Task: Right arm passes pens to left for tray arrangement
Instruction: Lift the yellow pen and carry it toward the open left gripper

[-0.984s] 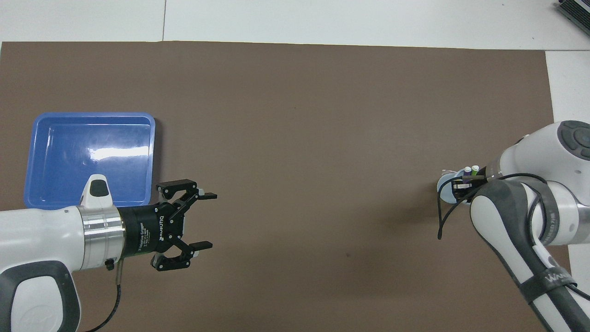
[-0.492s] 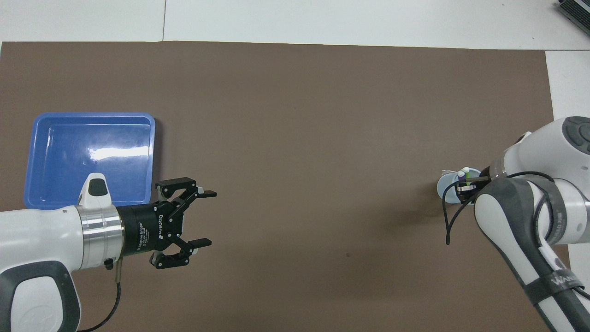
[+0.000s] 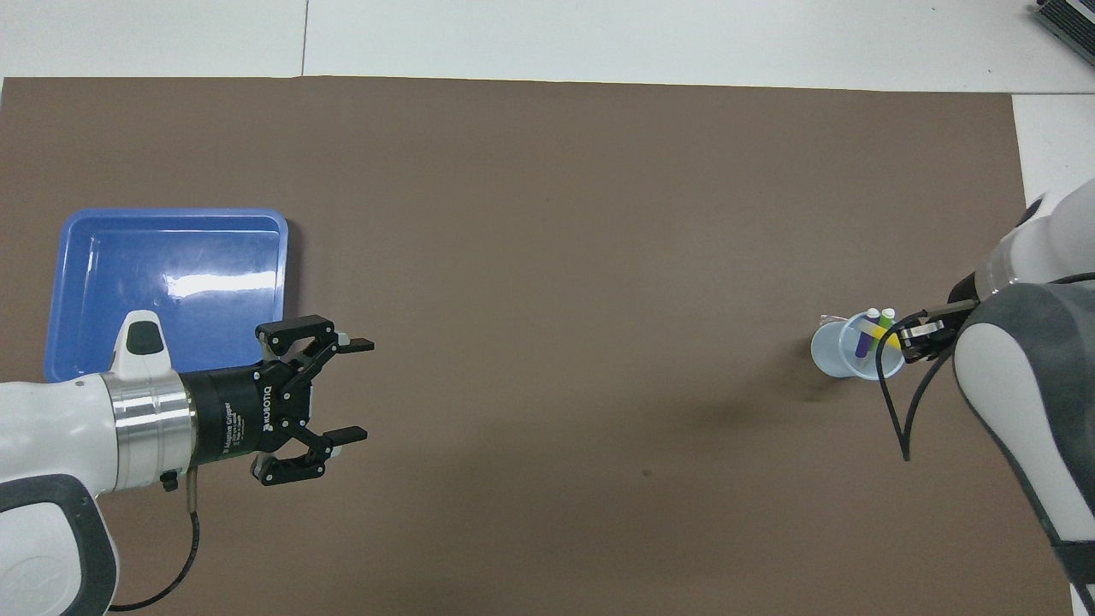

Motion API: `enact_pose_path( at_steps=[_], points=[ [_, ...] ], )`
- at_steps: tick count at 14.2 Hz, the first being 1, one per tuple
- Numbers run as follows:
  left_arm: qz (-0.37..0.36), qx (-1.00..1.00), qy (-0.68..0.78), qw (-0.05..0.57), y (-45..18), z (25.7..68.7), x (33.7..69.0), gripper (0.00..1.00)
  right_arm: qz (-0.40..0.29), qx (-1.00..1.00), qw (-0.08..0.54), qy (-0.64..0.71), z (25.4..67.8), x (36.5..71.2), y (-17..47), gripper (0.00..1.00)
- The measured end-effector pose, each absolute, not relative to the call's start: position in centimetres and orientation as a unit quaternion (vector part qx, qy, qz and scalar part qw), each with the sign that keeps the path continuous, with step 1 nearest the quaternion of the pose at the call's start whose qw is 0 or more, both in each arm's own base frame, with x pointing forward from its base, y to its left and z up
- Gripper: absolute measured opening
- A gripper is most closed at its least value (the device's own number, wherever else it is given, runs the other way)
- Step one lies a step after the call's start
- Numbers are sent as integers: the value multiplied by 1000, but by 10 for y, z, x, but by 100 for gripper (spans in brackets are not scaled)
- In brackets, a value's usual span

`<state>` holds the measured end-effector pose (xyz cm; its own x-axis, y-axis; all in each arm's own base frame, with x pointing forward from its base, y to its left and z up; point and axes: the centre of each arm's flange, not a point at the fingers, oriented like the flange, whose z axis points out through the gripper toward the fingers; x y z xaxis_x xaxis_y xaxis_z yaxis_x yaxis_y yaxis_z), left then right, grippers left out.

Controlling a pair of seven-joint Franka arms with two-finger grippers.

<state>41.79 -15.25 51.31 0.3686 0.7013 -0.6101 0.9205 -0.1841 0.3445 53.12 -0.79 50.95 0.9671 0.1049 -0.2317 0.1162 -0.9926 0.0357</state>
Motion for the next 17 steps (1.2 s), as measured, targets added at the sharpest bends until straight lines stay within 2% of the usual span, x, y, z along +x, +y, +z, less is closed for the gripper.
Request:
enact_pose_path(
  at_steps=[3,7,15,16,17],
  points=[
    [-153,753,536,350,-152,523,421,100,-137,989,-15,56,538,523,4,19],
    [-152,752,536,353,-146,529,424,100,-154,979,-123,44,543,518,29,19],
    [-191,722,577,331,-159,532,418,100,-220,918,-292,-151,561,518,82,19],
    [-195,721,579,328,-165,533,417,98,-232,907,-305,-177,563,518,90,19],
    [-202,721,580,322,-175,533,413,91,-236,897,-316,-199,564,520,98,19]
  ],
)
